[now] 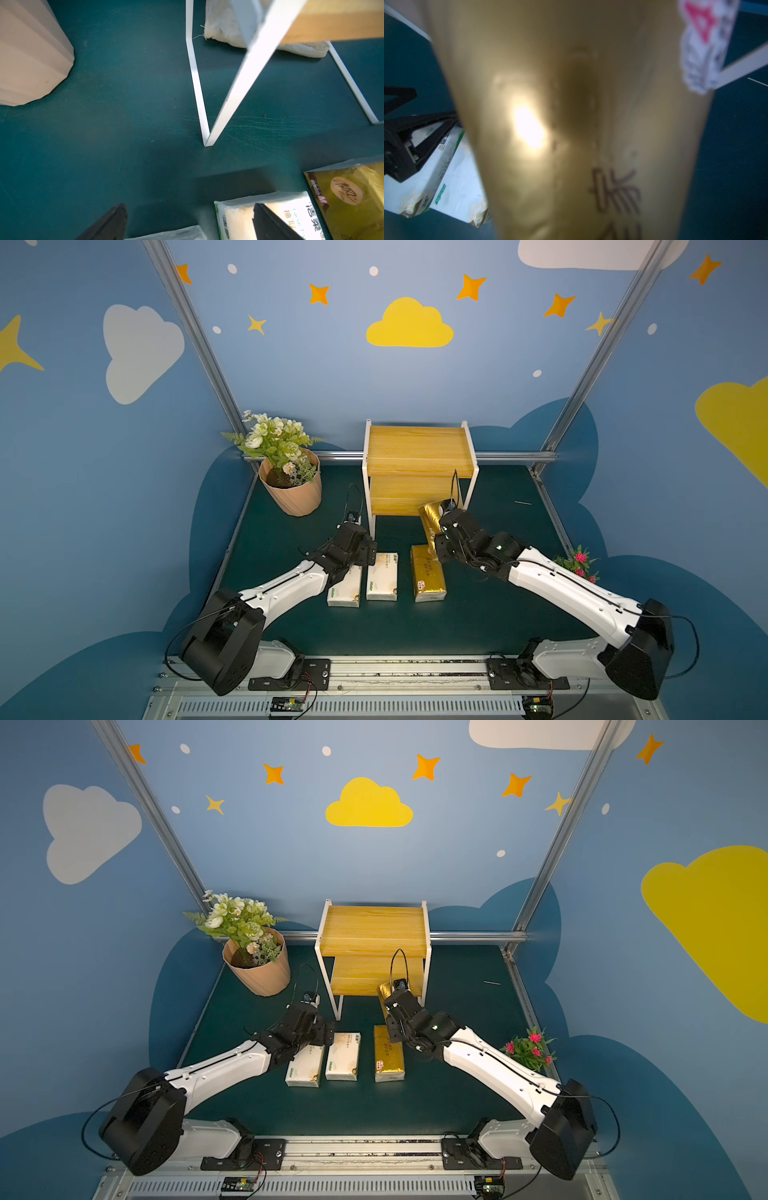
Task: Place the tissue boxes on the shelf by color
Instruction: Place a box of tissues on the shelf.
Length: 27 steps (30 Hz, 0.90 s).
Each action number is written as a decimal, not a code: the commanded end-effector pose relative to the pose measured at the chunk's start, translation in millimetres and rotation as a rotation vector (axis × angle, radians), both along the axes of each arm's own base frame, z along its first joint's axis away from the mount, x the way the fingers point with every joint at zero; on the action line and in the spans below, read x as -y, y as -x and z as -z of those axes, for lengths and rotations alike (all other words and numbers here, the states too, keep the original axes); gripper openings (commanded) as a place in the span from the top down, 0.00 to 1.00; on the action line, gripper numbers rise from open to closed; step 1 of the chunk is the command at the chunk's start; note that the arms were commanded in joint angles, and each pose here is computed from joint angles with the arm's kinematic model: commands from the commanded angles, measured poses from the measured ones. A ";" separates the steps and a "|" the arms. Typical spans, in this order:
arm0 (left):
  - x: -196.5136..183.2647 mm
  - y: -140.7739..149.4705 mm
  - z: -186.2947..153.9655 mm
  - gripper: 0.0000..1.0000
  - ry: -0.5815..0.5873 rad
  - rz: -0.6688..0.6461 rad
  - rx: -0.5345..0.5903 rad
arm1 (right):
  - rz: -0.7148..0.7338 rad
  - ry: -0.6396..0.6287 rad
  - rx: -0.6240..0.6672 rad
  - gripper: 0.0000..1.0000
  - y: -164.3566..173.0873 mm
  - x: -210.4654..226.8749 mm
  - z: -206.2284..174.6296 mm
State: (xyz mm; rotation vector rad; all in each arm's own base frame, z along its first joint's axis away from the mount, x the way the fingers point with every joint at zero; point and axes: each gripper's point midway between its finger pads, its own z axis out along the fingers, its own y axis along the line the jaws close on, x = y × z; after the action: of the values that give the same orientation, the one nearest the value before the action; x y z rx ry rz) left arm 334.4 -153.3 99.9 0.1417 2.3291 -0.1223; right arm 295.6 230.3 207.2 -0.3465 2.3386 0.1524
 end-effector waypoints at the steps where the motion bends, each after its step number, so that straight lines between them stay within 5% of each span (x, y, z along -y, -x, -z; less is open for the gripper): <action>1: 1.0 -4.3 -15.9 0.00 0.011 -0.013 0.030 | 0.045 -0.025 0.096 0.68 -23.4 0.8 -32.1; 15: -2.7 -1.9 -28.0 0.00 -0.014 -0.027 0.059 | 0.113 -0.061 0.063 0.65 -69.1 3.5 -39.9; 27: -3.4 -3.2 -28.8 0.00 -0.028 -0.028 0.059 | 0.164 -0.080 0.058 0.65 -69.9 4.0 -30.3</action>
State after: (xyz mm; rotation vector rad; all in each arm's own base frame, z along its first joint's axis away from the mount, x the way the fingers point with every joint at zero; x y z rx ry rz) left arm 333.1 -149.0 114.5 0.1323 2.3021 -0.0709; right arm 359.2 226.3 220.1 -0.1747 2.3490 0.1269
